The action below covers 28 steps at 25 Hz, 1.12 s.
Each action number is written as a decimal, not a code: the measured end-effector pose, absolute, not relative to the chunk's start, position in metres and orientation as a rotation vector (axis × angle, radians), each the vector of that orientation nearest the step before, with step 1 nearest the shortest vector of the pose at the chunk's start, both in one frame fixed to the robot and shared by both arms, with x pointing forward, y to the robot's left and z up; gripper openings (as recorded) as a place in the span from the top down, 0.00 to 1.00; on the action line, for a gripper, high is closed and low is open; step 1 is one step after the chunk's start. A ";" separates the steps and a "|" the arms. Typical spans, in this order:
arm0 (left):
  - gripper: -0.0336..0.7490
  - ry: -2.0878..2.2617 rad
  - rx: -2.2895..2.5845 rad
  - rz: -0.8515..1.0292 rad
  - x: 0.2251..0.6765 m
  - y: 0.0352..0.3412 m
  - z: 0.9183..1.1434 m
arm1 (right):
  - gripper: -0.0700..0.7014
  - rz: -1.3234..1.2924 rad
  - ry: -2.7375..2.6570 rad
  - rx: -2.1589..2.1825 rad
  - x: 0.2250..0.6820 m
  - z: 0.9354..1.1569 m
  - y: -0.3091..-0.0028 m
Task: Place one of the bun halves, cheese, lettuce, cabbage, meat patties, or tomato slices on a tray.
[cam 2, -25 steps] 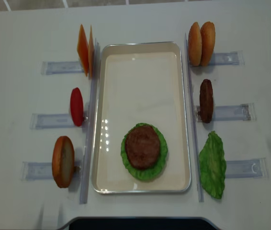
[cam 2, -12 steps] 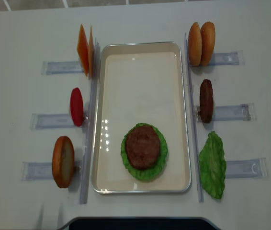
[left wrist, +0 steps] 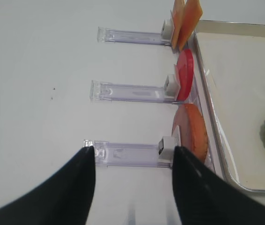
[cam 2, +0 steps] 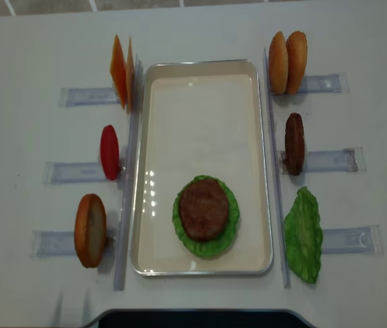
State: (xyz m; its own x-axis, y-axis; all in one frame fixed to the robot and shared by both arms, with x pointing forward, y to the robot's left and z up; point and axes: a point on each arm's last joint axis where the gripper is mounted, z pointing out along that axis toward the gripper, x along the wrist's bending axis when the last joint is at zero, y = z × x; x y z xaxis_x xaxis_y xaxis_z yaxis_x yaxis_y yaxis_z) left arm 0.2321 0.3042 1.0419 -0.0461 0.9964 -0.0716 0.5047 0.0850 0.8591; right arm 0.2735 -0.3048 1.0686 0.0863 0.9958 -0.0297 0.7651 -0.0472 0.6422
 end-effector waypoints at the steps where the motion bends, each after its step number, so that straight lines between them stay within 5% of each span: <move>1: 0.43 1.646 1.508 0.867 0.232 0.304 1.042 | 0.26 0.612 1.718 1.853 0.270 1.068 -0.305; 28: 0.43 1.646 1.508 0.867 0.232 0.304 1.042 | 0.26 0.818 1.544 1.678 0.220 1.053 -0.302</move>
